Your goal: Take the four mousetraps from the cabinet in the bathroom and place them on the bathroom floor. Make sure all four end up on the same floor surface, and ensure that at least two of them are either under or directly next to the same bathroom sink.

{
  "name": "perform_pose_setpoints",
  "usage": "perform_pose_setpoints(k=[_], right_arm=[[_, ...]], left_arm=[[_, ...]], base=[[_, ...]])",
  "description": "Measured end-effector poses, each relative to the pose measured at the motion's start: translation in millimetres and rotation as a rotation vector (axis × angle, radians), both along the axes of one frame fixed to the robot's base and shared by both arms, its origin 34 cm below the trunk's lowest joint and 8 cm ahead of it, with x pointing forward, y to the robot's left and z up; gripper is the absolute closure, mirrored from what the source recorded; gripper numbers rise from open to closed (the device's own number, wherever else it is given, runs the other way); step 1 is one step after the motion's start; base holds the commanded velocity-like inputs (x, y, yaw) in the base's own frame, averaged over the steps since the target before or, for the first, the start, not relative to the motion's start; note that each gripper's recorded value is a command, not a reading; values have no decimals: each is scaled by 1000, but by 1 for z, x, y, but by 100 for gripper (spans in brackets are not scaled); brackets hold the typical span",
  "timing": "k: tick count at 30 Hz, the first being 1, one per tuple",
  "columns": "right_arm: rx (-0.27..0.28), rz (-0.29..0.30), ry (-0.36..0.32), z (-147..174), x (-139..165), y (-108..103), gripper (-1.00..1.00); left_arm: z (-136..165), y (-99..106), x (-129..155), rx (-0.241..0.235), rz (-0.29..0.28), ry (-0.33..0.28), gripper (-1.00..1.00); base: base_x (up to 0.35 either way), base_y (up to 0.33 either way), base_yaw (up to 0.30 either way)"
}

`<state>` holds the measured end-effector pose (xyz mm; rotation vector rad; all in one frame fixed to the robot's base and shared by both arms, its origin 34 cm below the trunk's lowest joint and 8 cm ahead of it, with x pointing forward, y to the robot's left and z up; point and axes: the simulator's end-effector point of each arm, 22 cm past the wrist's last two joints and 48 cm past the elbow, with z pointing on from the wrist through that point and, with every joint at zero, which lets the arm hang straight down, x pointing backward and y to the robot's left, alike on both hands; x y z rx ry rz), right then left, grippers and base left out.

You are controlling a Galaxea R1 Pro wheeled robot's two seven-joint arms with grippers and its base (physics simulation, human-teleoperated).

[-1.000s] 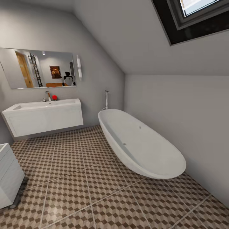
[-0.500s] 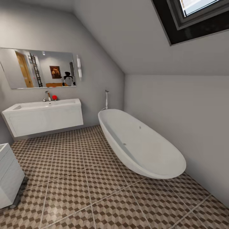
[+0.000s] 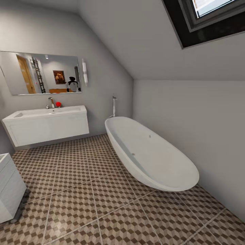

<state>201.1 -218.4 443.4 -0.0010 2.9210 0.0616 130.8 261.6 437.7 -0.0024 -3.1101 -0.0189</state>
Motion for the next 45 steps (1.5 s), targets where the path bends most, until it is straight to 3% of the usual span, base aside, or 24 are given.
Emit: perform_pose_setpoints(k=[4, 45], right_arm=[[0, -1, -30, 2, 6, 0, -100], [0, -2, -30, 2, 7, 0, -100]], left_arm=[[0, 0, 0, 0, 0, 0, -100], [0, -5, 0, -8, 4, 1, -100]], base=[[0, 0, 0], [0, 0, 0]])
